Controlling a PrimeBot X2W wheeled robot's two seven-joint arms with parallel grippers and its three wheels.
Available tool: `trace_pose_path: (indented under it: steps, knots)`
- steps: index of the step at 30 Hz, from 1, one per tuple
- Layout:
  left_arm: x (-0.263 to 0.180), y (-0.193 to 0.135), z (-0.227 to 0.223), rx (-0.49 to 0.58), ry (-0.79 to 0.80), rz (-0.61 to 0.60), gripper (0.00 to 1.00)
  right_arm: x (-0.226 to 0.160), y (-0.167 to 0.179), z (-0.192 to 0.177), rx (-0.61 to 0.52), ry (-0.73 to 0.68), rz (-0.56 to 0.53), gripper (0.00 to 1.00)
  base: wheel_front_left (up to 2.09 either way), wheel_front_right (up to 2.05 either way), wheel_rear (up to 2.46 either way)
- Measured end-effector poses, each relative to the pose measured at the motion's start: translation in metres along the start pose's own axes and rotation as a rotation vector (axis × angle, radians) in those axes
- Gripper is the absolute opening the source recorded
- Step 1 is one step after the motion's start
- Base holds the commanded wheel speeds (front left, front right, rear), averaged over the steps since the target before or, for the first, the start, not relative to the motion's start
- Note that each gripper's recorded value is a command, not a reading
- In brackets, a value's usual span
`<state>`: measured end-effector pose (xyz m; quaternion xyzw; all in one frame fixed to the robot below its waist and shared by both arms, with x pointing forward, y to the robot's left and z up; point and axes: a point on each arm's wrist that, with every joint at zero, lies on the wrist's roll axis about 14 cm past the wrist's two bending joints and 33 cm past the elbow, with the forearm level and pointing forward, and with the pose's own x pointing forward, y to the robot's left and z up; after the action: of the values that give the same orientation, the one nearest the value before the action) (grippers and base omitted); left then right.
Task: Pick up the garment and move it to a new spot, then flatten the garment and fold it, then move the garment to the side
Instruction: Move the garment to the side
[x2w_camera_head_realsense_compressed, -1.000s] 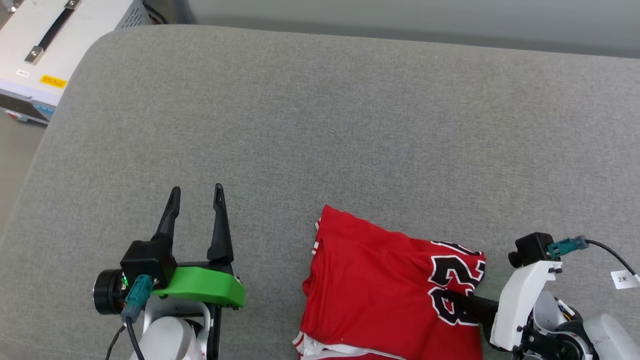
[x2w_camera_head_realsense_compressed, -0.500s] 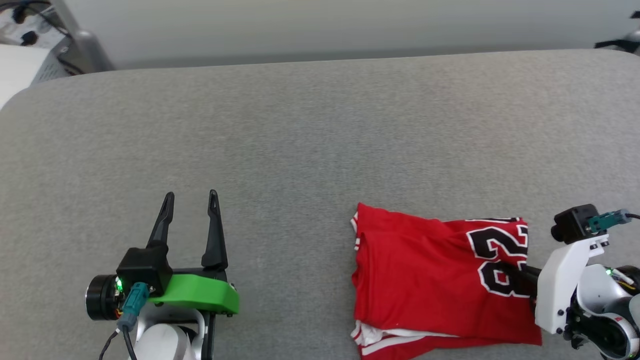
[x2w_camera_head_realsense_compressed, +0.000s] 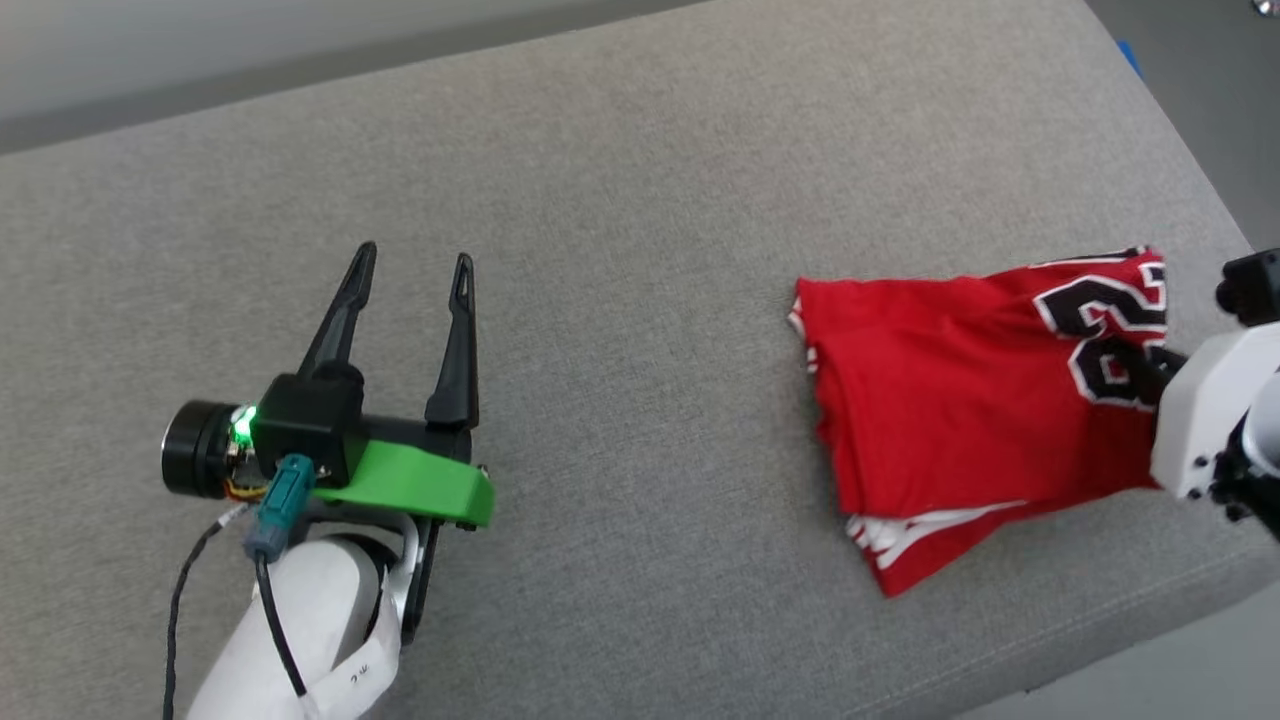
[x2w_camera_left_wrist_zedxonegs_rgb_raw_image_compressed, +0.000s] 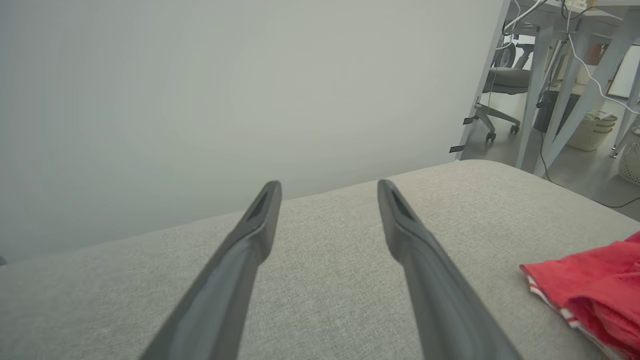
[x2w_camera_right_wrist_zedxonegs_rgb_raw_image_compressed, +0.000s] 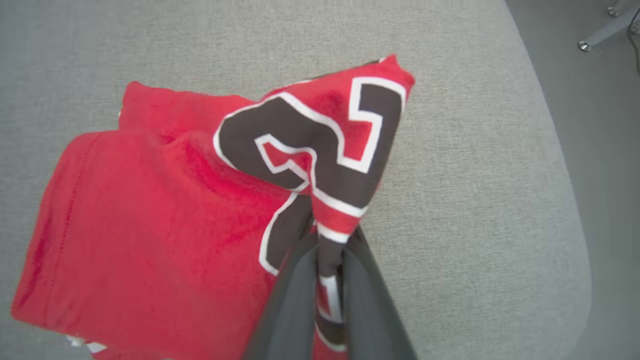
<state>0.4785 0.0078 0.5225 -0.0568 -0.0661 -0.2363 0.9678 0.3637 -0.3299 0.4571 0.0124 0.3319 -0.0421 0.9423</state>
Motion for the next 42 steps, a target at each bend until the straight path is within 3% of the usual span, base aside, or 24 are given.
trace_pose_path:
  steps: [6, 14, 20, 25, 26, 27, 28, 29, 33, 42]
  knots:
    - [0.032, -0.017, -0.024, -0.027, 0.011, -0.092, 1.00, 0.010, -0.081, 0.016, -0.092, 0.023, -0.235, 0.00, 0.00, 0.00, 0.00]
    - [0.052, -0.016, -0.064, -0.073, 0.040, -0.120, 1.00, 0.035, -0.160, 0.037, -0.118, 0.015, -0.468, 0.00, 0.00, 0.00, 0.00]
    - [0.056, -0.002, -0.090, -0.081, 0.068, -0.097, 1.00, 0.063, -0.184, 0.041, -0.118, -0.031, -0.552, 0.00, 0.00, 0.00, 0.00]
    - [0.052, 0.010, -0.110, -0.085, 0.103, -0.071, 1.00, 0.091, -0.182, 0.016, -0.106, 0.008, -0.562, 0.00, 0.00, 0.00, 0.00]
    - [0.051, 0.013, -0.112, -0.083, 0.108, -0.065, 1.00, 0.096, -0.182, 0.009, -0.098, 0.019, -0.565, 0.14, 0.00, 0.00, 0.00]
    - [0.050, 0.016, -0.114, -0.081, 0.110, -0.059, 1.00, 0.100, -0.182, 0.004, -0.099, 0.024, -0.568, 0.36, 0.00, 0.00, 0.00]
    - [0.049, 0.018, -0.115, -0.080, 0.112, -0.054, 1.00, 0.103, -0.182, 0.000, -0.095, 0.021, -0.572, 0.81, 0.00, 0.00, 0.00]
    - [0.048, 0.020, -0.115, -0.079, 0.110, -0.050, 1.00, 0.104, -0.182, -0.004, -0.095, 0.025, -0.576, 1.00, 0.00, 0.00, 0.00]
    - [0.045, 0.026, -0.117, -0.068, 0.115, -0.035, 1.00, 0.106, -0.185, -0.005, -0.113, -0.017, -0.594, 1.00, 0.00, 0.00, 0.00]
    - [0.037, 0.027, -0.099, -0.084, 0.098, 0.003, 1.00, 0.071, -0.198, 0.040, -0.161, -0.221, -0.646, 1.00, 0.00, 0.00, 0.00]
